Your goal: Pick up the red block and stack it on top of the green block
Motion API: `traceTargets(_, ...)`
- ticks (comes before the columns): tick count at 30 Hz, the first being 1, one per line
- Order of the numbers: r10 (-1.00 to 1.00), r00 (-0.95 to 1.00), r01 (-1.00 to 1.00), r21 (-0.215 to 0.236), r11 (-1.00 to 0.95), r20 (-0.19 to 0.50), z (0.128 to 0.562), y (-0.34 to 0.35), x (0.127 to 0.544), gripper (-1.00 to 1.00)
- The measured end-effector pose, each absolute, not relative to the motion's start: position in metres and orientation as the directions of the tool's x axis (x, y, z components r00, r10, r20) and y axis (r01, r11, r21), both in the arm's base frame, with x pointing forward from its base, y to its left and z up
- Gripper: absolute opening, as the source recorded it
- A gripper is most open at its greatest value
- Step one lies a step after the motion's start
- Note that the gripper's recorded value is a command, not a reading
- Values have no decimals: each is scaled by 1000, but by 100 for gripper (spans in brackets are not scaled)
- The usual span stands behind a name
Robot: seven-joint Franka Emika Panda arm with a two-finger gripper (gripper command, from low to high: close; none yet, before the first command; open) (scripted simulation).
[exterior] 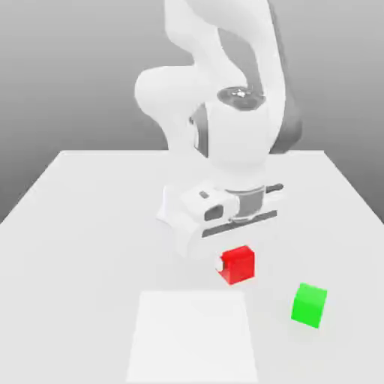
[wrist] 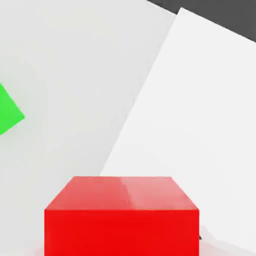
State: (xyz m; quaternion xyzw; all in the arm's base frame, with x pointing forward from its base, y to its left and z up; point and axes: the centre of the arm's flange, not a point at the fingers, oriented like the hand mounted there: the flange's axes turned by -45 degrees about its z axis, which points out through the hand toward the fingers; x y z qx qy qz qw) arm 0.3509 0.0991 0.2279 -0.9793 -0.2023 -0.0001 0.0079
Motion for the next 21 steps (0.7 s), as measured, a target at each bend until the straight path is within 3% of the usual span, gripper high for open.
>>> traceTargets(11,258,966,258,-3,-966,0,245,211,347,-100)
traceTargets(17,228,974,228,0,-974,1,192,217,349,-100)
traceTargets(18,228,974,228,0,-974,1,184,217,349,100)
traceTargets(21,228,974,228,0,-974,1,184,217,349,100)
